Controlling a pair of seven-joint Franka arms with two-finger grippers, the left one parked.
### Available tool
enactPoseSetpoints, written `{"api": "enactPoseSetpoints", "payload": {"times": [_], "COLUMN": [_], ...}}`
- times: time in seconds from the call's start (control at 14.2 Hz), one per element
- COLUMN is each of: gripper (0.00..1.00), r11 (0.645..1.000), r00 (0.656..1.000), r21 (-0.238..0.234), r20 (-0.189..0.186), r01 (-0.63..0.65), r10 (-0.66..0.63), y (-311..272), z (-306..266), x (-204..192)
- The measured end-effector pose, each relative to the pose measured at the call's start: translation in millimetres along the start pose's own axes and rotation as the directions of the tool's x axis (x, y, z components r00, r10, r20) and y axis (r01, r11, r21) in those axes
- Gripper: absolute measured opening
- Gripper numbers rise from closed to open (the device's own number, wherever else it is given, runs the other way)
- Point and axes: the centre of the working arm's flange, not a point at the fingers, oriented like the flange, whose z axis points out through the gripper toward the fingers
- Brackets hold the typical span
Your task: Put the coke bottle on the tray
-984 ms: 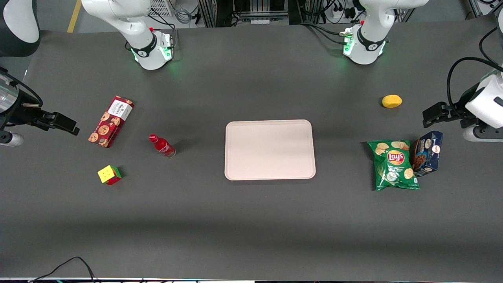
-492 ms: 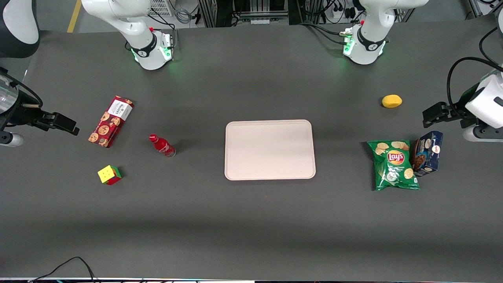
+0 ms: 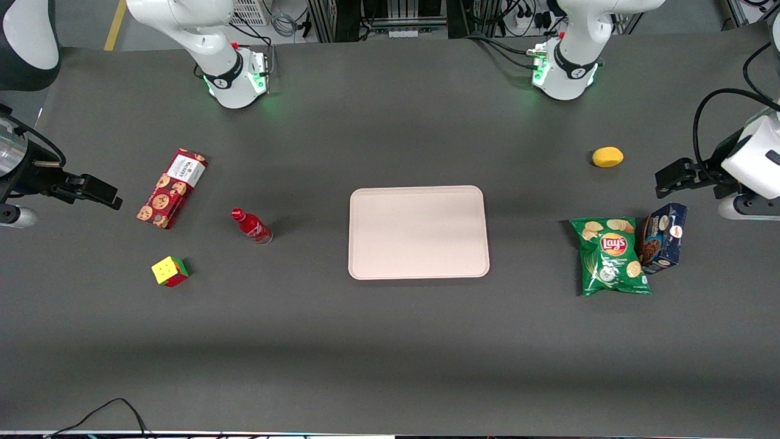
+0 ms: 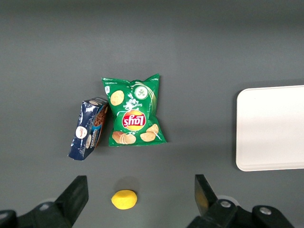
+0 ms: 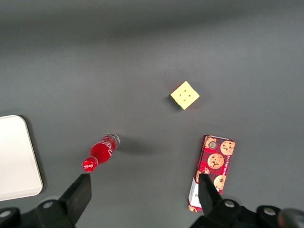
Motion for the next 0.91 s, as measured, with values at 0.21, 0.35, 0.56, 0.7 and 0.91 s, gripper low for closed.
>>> {"api": "enactPoseSetpoints", "payload": {"times": [0.21, 0.35, 0.56, 0.7, 0.91], "gripper": [1.00, 1.00, 1.00, 1.00, 1.00], "r11": [1.000, 1.000, 0.999, 0.993, 0.981], "r00": [1.000, 1.000, 0.999, 0.993, 0.981], "r21": [0.000, 0.000, 0.002, 0.004, 0.006], "r20": [0.000, 0.000, -0.003, -0.005, -0.002], "r01": [0.003, 0.005, 0.045, 0.122, 0.196], "r10": [-0.003, -0.005, -0.044, -0.122, -0.196], "y": [-1, -1, -11, -25, -63], "z": [0, 0, -3, -6, -5], "x": [0, 0, -2, -4, -13]}}
